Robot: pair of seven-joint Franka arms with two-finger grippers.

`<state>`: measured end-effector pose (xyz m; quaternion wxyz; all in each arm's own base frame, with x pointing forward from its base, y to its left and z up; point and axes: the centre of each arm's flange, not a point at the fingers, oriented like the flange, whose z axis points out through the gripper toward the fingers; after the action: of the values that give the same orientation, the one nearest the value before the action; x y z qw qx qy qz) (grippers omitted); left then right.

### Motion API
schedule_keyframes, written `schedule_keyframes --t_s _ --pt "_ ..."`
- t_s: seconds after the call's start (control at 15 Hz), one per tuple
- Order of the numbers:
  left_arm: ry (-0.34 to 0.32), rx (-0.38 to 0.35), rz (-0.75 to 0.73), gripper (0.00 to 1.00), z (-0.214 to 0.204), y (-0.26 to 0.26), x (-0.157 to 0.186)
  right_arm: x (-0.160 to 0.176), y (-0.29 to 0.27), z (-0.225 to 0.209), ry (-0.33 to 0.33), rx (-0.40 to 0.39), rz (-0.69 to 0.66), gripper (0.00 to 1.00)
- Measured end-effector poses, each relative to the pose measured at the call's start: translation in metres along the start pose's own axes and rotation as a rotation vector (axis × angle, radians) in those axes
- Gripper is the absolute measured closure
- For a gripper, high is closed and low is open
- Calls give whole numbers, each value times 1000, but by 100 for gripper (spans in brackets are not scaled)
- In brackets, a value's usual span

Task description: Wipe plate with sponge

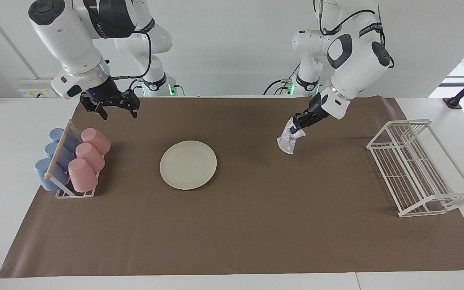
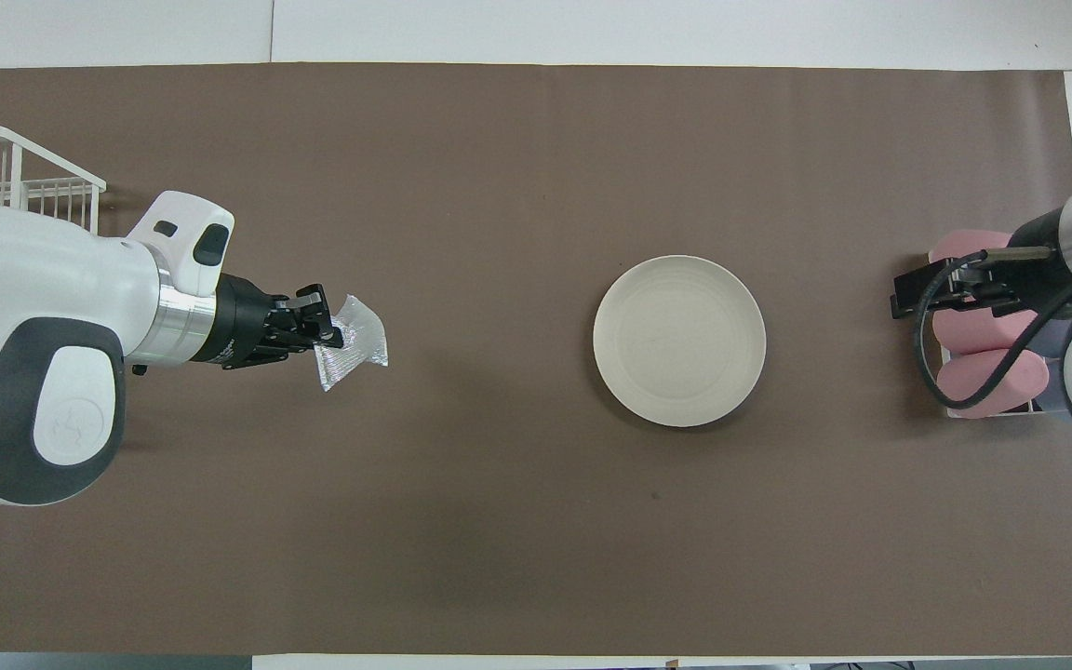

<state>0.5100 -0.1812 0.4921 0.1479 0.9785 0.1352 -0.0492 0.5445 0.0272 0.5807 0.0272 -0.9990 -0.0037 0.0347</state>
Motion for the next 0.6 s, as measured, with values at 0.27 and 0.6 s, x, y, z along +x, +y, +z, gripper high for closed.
schedule_keyframes --t_s 0.27,0.6 --pt "29 287 77 94 -14 -9 14 -1 17 1 -15 -4 -6 0" --pt "39 650 133 94 -11 -24 26 -3 48 2 -32 2 -4 0"
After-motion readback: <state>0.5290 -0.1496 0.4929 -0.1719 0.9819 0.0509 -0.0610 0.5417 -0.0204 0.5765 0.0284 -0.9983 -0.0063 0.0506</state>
